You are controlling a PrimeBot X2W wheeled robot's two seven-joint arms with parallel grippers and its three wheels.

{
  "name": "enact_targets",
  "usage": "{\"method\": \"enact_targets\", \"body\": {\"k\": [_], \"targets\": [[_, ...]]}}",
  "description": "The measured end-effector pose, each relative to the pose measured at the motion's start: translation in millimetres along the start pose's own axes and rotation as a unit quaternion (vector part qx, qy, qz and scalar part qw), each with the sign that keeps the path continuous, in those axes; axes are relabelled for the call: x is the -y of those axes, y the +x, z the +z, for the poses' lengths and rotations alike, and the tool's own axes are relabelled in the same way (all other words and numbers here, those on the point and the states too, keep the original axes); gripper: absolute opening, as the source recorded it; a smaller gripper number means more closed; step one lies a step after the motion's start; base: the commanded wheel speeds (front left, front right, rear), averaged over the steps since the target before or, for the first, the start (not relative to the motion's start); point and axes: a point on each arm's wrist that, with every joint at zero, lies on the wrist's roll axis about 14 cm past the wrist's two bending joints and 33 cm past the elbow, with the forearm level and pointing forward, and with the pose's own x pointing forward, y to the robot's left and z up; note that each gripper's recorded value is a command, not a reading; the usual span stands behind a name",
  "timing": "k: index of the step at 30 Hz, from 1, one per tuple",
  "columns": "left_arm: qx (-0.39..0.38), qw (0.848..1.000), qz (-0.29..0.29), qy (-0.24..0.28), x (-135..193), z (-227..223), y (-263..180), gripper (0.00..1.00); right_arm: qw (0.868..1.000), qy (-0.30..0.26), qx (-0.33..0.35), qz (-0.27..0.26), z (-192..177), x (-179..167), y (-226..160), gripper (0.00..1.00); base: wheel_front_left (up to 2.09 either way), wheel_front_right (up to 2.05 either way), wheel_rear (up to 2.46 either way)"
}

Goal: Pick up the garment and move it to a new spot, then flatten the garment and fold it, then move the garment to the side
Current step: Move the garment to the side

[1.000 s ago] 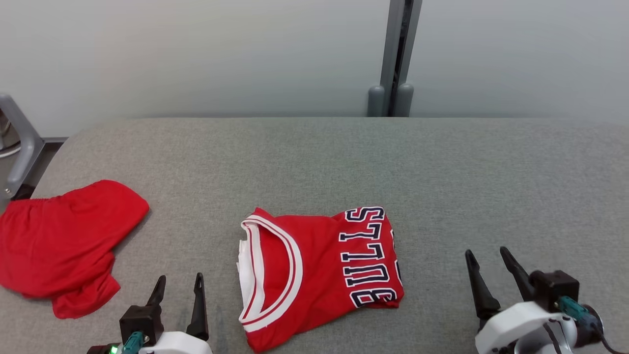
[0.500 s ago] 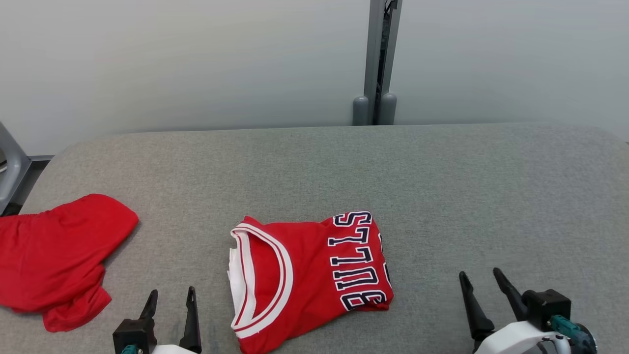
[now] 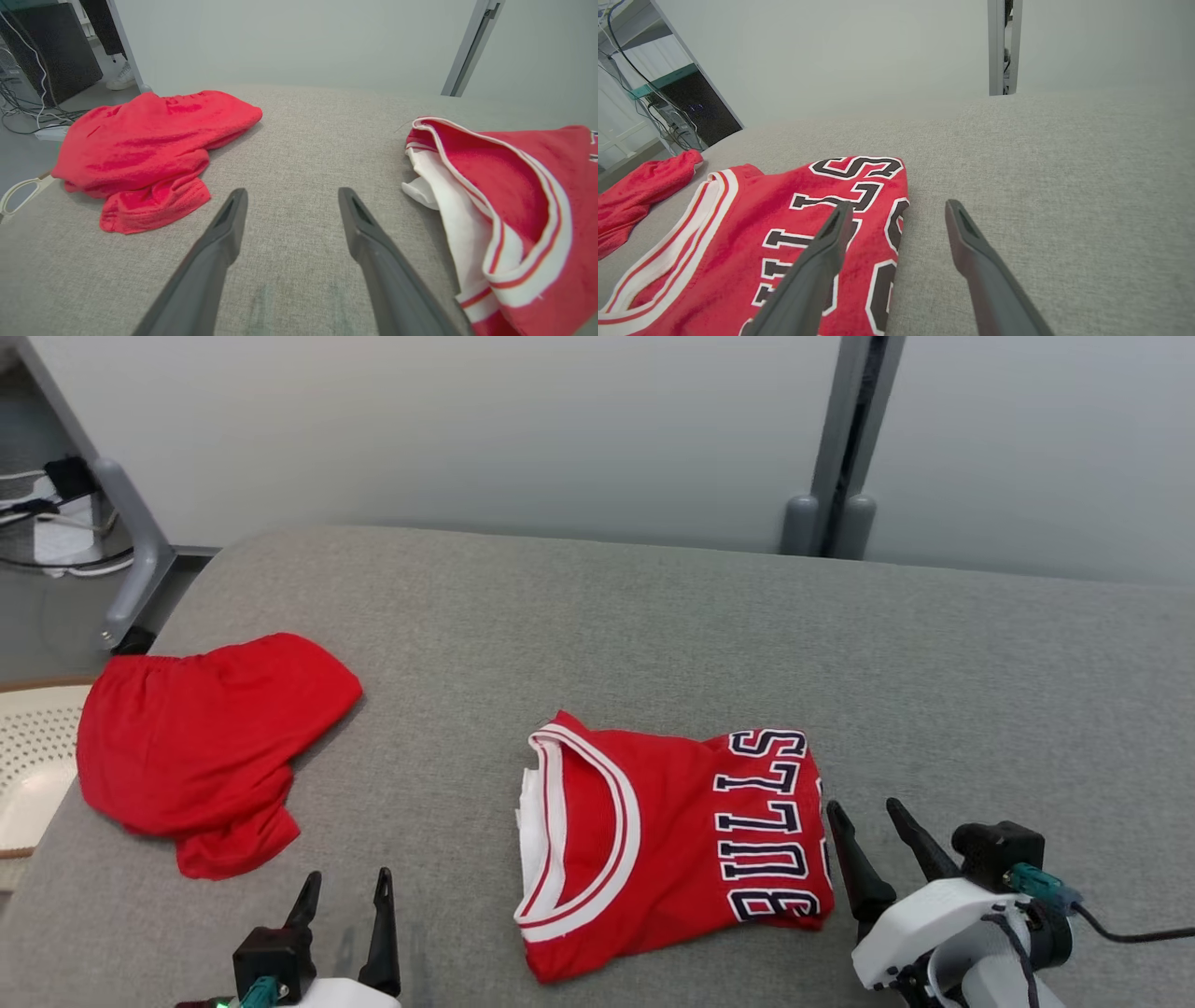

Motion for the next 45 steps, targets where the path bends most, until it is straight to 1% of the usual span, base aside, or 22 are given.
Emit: {"method": "enact_targets", "body": {"k": [5, 9, 12, 14, 15, 16, 17, 21, 25, 31, 33, 38, 45], "targets": [[-0.005, 1.0, 0.025, -0.002, -16, -3, -4, 1.0, 0.998, 0.049, -0.039, -0.001, -21, -4, 21, 1.0, 0.0, 0.0, 0.0], [-0.009, 0.999, 0.04, -0.002, -25, -4, -4, 1.0, 0.996, 0.055, -0.07, 0.005, -36, -10, 36, 1.0, 0.0, 0.0, 0.0], [-0.013, 0.999, 0.045, -0.001, -28, -5, -3, 1.0, 0.992, 0.063, -0.107, 0.005, -58, -11, 38, 1.0, 0.0, 0.0, 0.0], [-0.015, 0.999, 0.051, -0.004, -31, -6, -3, 1.0, 0.99, 0.068, -0.123, 0.007, -66, -13, 40, 1.0, 0.0, 0.0, 0.0], [-0.015, 0.999, 0.052, -0.004, -32, -6, -3, 1.0, 0.989, 0.069, -0.128, 0.008, -69, -14, 42, 0.47, 0.0, 0.0, 0.0], [-0.016, 0.998, 0.054, -0.004, -33, -7, -3, 1.0, 0.989, 0.066, -0.131, 0.011, -70, -15, 43, 0.11, 0.0, 0.0, 0.0], [-0.017, 0.998, 0.054, -0.003, -33, -7, -3, 1.0, 0.989, 0.066, -0.133, 0.013, -70, -16, 44, 0.0, 0.0, 0.0, 0.0], [-0.015, 0.999, 0.048, -0.005, -28, -6, -1, 1.0, 0.988, 0.068, -0.135, 0.011, -69, -16, 44, 0.0, 0.0, 0.0, 0.0], [-0.012, 0.999, 0.033, -0.004, -20, -4, 3, 1.0, 0.99, 0.078, -0.115, 0.002, -57, -12, 42, 0.0, 0.0, 0.0, 0.0], [-0.012, 1.0, -0.011, 0.001, 6, -4, 11, 1.0, 0.992, 0.088, -0.083, -0.032, -42, 11, 24, 0.0, 0.0, 0.0, 0.0], [-0.013, 0.999, -0.032, 0.003, 19, -4, 16, 1.0, 0.993, 0.088, -0.072, -0.044, -37, 20, 16, 0.0, 0.0, 0.0, 0.0], [-0.013, 0.995, -0.101, 0.009, 66, -2, 30, 1.0, 0.991, 0.091, -0.044, -0.091, -23, 53, -8, 0.0, 0.0, 0.0, 0.0], [-0.014, 0.98, -0.199, 0.025, 137, -1, 49, 1.0, 0.982, 0.102, -0.003, -0.16, -8, 97, -53, 0.0, 0.0, 0.0, 0.0]]}}
